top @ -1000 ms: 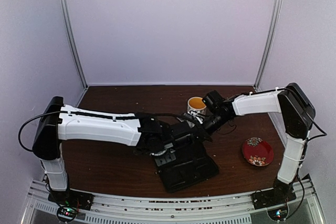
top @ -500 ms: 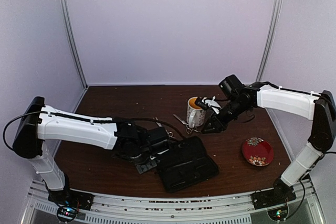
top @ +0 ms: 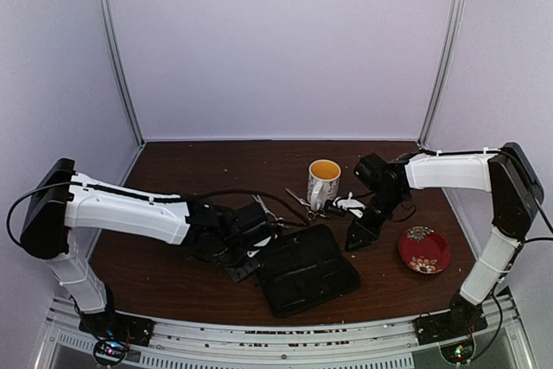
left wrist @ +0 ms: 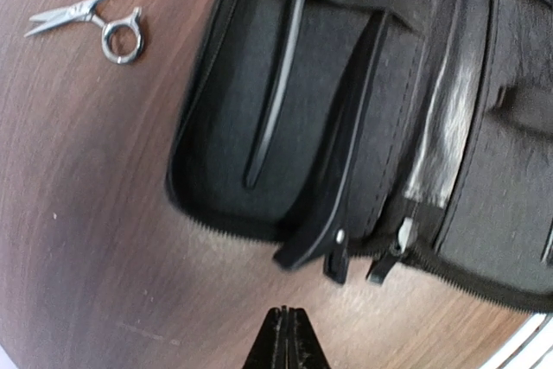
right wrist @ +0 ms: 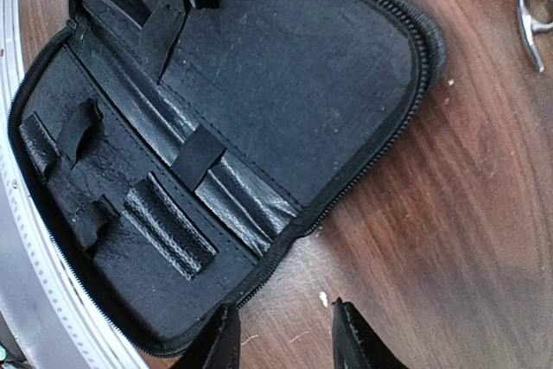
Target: Sort the hair-cutting tools
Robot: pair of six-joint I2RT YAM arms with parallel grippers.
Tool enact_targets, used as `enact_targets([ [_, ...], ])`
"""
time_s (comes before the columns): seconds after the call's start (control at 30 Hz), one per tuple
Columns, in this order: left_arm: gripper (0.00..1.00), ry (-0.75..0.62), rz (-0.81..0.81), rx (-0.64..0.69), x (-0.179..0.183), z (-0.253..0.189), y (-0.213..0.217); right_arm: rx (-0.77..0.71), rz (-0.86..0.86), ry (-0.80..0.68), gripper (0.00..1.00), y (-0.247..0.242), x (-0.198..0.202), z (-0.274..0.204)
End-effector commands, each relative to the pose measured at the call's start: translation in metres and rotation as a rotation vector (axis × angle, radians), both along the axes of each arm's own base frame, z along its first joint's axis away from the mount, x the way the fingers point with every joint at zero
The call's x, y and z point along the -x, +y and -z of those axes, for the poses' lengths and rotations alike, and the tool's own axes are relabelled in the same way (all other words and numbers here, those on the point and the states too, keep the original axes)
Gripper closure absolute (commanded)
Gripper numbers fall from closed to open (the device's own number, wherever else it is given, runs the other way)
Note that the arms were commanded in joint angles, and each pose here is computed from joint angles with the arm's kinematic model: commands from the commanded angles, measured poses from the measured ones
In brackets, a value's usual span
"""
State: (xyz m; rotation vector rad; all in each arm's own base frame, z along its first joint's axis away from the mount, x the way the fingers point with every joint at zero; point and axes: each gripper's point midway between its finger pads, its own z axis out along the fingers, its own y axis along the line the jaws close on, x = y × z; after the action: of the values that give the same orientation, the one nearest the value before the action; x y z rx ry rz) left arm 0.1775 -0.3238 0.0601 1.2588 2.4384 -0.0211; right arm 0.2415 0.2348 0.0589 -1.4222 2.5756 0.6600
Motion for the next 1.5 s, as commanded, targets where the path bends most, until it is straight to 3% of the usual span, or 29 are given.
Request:
enact_targets([
  [0.0,1.0,-0.017,-0.008,0.067,-0.012,0.003,-0.02,-0.014,-0.02,0.055,0.63,0.004,0.008,0.004],
  [0.73,1.0,0.013,0.066,0.104,-0.022,0.018,-0.069,-0.03,-0.042,0.149,0.6,0.015,0.022,0.015],
  [1.47,1.0,-0.012,0.102,0.157,-0.037,0.019,-0.109,-0.011,-0.028,0.13,0.58,0.008,0.02,0.011],
])
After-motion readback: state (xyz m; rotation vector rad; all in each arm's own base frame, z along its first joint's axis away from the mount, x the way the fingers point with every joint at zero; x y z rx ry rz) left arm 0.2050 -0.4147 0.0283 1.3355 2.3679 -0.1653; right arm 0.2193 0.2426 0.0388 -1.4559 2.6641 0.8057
